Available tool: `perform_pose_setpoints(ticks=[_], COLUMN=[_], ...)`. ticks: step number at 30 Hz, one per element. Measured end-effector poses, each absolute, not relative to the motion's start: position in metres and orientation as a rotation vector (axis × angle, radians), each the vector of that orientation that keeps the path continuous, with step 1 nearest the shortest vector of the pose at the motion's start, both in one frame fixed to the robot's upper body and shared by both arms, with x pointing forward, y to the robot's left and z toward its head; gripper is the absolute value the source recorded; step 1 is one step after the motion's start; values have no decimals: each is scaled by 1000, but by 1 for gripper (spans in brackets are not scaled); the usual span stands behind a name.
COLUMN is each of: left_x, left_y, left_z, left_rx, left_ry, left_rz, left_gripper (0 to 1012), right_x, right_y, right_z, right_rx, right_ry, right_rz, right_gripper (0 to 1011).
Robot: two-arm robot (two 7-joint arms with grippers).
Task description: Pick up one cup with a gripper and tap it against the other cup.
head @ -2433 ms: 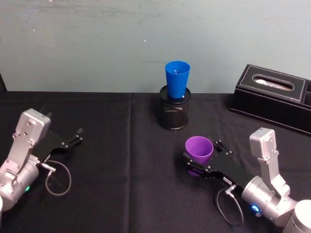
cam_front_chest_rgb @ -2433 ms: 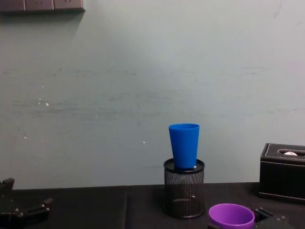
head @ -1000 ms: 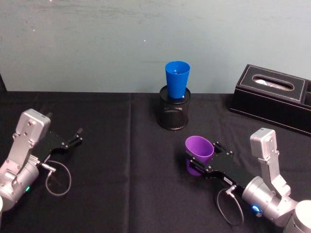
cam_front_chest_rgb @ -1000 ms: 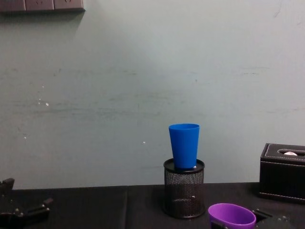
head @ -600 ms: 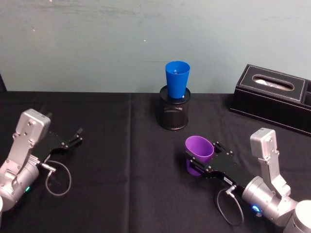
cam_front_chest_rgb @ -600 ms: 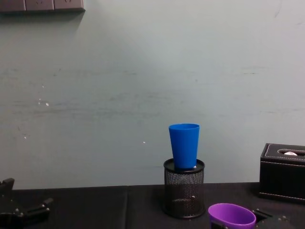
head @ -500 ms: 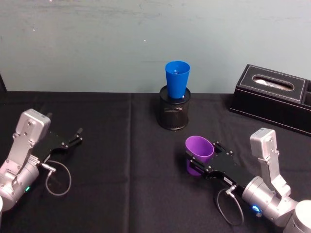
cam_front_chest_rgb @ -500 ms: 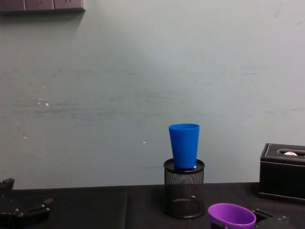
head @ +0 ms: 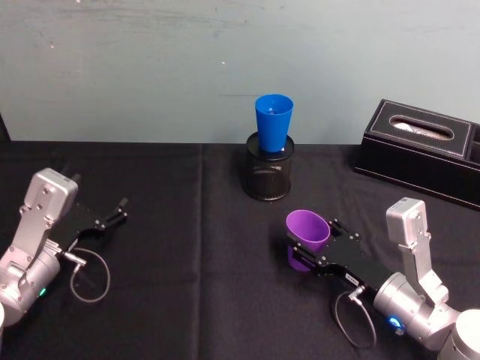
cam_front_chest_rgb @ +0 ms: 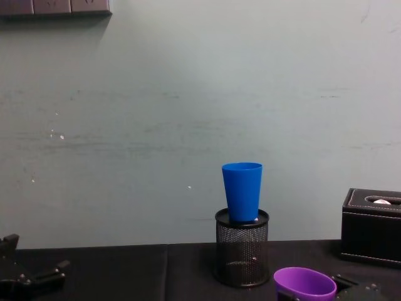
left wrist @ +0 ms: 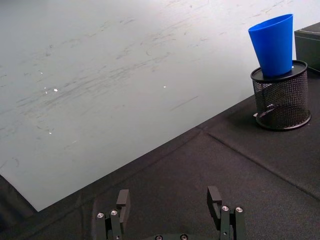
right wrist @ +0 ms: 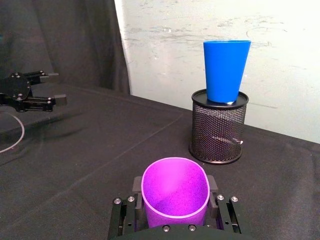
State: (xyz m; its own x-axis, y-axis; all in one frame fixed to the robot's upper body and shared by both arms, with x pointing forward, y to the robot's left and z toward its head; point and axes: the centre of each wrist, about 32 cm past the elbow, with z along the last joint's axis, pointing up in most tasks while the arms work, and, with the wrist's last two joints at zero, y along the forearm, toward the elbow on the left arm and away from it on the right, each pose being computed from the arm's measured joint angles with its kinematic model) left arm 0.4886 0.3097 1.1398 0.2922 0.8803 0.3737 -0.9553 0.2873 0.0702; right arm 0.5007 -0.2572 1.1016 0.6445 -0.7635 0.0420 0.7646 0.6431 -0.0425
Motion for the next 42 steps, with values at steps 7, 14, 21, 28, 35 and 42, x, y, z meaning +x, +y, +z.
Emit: perform_pose_setpoints(ticks=[7,14,21,28,35,42], left_x=[489,489,489,489,489,489], left_y=[310,310,310,310,310,310], left_z=[1140,1140,1140,1140,1140,1140], left_rx=[304,304,304,304,304,304], left_ry=[-285,-285,-285,-285,-285,-285], left_rz=[1248,1248,1248,1248,1248,1248], left_gripper=[1011,1011,1011,1012,1011,1011], right_x=[501,500,499,497,495,492], right_y=[-257,-258,-258,-258,-258,-261], right_z=[1102,1101,1102,1103,1101,1098], right_rx=[-58,-49,-34,-14,27,79], right_ry=[-21,-37,-61,-102,-121,-150], right_rz=[-870,-869,-865,-863,-884,-913], right_gripper=[724,724,724,724,724,724])
